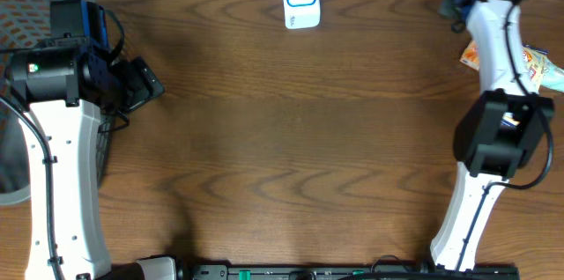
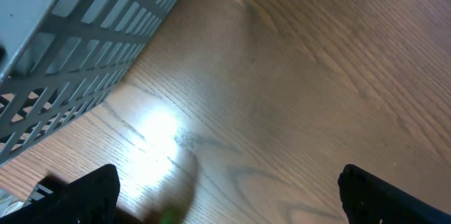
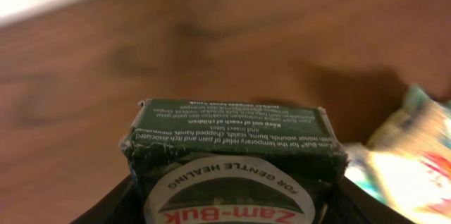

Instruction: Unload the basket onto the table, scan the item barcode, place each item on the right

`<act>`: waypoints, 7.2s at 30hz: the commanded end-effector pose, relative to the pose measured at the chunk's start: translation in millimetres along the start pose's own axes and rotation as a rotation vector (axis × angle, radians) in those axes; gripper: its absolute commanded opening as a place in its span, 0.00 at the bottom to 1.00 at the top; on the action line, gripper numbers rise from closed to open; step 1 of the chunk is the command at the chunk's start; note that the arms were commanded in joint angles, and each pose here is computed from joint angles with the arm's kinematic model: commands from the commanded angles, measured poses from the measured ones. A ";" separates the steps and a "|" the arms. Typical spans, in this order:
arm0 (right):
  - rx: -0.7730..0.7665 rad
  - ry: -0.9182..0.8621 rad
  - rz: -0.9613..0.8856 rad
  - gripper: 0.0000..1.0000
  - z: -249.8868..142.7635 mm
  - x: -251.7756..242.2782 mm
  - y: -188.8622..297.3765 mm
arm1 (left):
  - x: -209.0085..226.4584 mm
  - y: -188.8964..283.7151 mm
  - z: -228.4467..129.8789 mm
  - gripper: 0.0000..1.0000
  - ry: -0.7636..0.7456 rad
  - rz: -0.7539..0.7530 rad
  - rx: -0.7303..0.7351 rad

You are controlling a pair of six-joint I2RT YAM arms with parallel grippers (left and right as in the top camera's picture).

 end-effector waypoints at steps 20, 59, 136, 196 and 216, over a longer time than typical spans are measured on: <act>0.225 -0.086 -0.054 0.99 -8.2 -70.5 3.4 | 1.0 -3.0 0.0 0.98 0.006 0.010 0.011; -0.040 0.059 0.636 0.99 -211.7 -153.4 386.8 | 1.0 -3.0 0.0 0.98 0.006 0.010 0.011; -0.721 0.208 0.773 0.99 -286.8 -146.1 252.3 | 1.0 -3.0 0.0 0.98 0.006 0.010 0.011; -0.739 0.164 0.710 0.99 -305.7 -134.5 186.7 | 1.0 -3.0 0.0 0.98 0.006 0.010 0.011; -0.732 0.138 0.720 0.99 -305.4 -134.5 187.0 | 0.9 -3.0 0.0 0.98 0.006 0.010 0.012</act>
Point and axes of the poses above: each gripper's point midway between its finger pads, its own y axis back along the fingers, its own x axis along the line the jaws close on, z = x × y, the point moved 8 cm from there along y, back along the fingers, and after that the axes turned 13 degrees about -y, right-handed, at the moved point
